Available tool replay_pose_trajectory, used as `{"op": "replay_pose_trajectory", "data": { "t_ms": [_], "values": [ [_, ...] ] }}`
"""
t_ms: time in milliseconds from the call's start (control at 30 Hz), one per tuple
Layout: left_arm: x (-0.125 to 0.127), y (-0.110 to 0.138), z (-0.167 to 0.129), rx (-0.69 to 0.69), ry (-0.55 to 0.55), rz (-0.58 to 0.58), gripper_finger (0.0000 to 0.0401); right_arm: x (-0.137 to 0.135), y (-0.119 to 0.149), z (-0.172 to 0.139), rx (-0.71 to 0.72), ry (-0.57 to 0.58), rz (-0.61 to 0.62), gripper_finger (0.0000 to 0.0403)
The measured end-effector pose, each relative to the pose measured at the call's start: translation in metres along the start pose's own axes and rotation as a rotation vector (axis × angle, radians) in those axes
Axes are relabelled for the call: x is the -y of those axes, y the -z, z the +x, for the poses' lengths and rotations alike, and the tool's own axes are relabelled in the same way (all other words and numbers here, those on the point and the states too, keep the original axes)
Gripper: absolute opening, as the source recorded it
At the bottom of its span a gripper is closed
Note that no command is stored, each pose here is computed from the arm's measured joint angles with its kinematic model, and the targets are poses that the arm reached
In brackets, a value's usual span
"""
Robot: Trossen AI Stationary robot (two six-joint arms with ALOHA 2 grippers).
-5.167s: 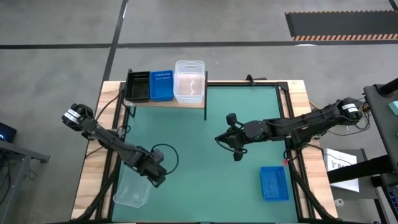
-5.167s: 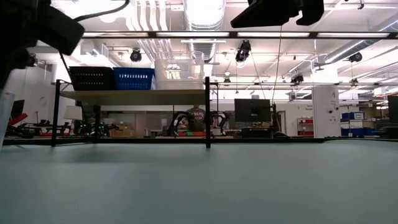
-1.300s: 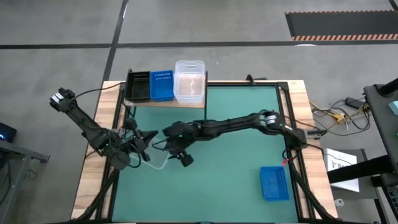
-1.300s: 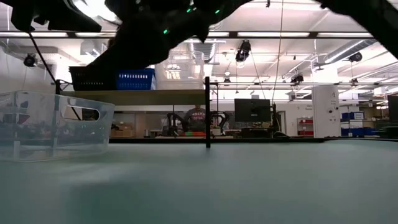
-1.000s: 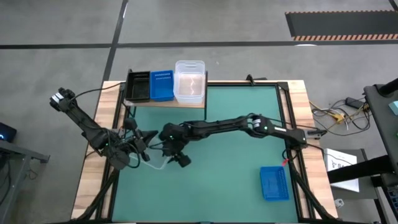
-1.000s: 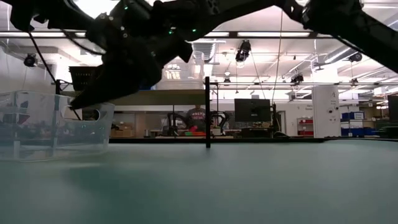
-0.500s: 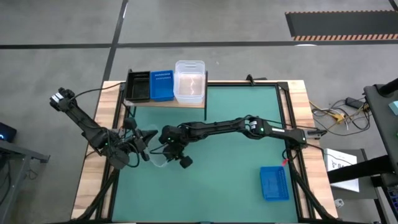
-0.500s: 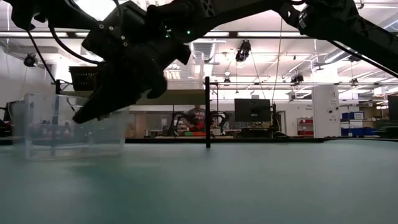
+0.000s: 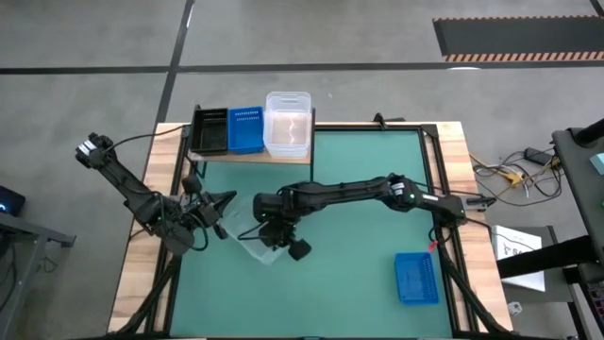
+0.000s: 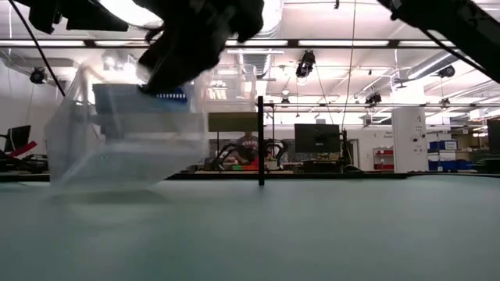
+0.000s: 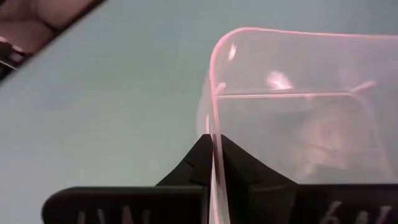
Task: Stack baskets on shelf by color
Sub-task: Stack the transparent bin on top of the transparent bins on the shelf
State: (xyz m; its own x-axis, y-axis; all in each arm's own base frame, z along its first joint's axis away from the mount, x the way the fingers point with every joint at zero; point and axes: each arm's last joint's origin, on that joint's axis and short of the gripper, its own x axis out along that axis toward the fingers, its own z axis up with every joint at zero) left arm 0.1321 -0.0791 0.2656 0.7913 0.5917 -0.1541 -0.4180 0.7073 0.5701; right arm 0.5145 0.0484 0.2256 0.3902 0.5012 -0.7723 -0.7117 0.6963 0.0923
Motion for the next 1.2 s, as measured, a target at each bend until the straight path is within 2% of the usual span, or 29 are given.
{"op": "replay_pose_trajectory", "data": {
  "t_ms": [233,433,667,900,1033,1200],
  "values": [
    [0.0,-0.001,0.0,0.005,-0.001,-0.015,0.0001,-0.028,-0.019,-0.042,-0.018,0.017,0.096,0.0009],
    [0.0,-0.001,0.0,0.004,-0.001,-0.014,0.0001,-0.052,-0.035,-0.075,-0.028,0.114,0.154,0.0009],
    [0.0,-0.001,0.0,0.004,-0.001,-0.014,0.0001,-0.084,-0.05,-0.116,-0.045,0.291,0.205,0.0009],
    [0.001,-0.001,0.0,0.004,-0.001,-0.013,0.0001,-0.122,-0.064,-0.173,0.07,0.363,0.187,0.0009],
    [0.001,-0.001,0.0,0.003,-0.001,-0.011,0.0002,-0.133,-0.07,-0.205,0.137,0.569,0.169,0.0009],
    [0.001,-0.001,0.0,0.003,-0.001,-0.011,0.0001,-0.121,-0.066,-0.233,0.151,0.846,0.193,0.0008]
  ]
}}
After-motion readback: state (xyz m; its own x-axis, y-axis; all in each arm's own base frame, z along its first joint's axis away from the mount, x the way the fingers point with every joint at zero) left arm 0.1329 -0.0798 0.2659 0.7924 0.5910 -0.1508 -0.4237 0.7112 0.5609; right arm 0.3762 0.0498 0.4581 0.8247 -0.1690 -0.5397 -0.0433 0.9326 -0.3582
